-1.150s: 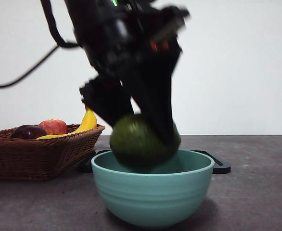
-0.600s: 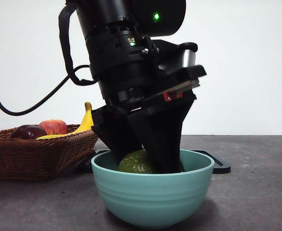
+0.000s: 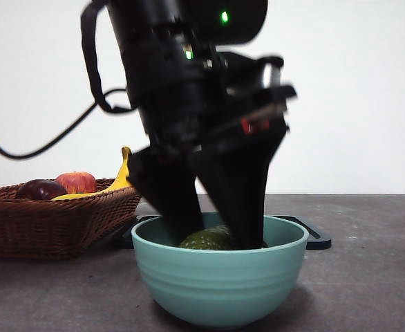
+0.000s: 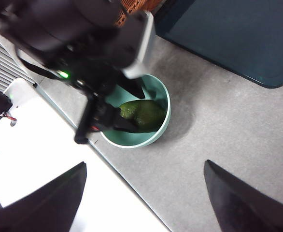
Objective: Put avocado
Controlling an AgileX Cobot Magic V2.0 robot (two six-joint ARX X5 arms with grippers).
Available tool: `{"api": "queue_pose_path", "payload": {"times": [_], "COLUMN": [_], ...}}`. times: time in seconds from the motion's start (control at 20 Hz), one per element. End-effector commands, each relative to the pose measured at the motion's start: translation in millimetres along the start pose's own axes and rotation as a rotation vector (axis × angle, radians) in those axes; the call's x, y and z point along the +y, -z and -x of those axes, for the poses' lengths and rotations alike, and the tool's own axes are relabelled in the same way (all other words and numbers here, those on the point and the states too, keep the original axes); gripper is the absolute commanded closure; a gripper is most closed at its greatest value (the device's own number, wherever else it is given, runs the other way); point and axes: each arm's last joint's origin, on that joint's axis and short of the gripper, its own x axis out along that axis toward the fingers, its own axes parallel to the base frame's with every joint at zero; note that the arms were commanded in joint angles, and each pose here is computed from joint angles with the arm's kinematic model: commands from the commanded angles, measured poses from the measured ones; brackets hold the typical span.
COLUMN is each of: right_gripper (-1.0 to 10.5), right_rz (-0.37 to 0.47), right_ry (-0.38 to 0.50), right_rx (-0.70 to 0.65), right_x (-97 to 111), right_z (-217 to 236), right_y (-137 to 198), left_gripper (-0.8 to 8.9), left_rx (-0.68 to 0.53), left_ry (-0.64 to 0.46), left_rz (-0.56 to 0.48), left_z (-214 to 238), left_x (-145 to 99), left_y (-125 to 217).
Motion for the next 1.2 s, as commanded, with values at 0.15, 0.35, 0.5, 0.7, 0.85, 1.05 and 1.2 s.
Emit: {"api": "queue_pose_path", "payload": {"times": [0.15,0.35,0.5,0.7,0.85,1.05,1.2], "right_gripper": [5.6,5.6,5.6,5.6,5.6,5.6,5.6], "right_rz": [0.011,0.011,0.011,0.013,0.000,-0.012,-0.036], "right_ry": [-0.003,-0.003,-0.003,-0.003,-0.003,-0.004,-0.008], "right_rx": [-0.016,-0.016,-0.017,-0.020,0.002,0.018,0.046], "right_x": [2,2,2,1,-3,-10,-18], "right_z": [2,2,2,1,-5,-17,-30], "right_y": [-4,-4,-4,-6,-10,-21,-28], "left_gripper": [4.70,4.71,4.71,4.71,4.71,4.71,4.72], "left_rx": [-0.128,-0.265,-0.376,-0.492,-0.497,-0.463,-0.408], "left_ry": [0.000,-0.020,-0.061,-0.126,-0.099,0.041,0.175], "left_rz": [-0.001,0.058,0.118,0.209,0.242,0.222,0.166], "left_z": [42,87,124,169,191,208,214], "left_x": [-3,10,28,53,64,60,47], "left_y": [-3,5,17,42,68,100,119]}}
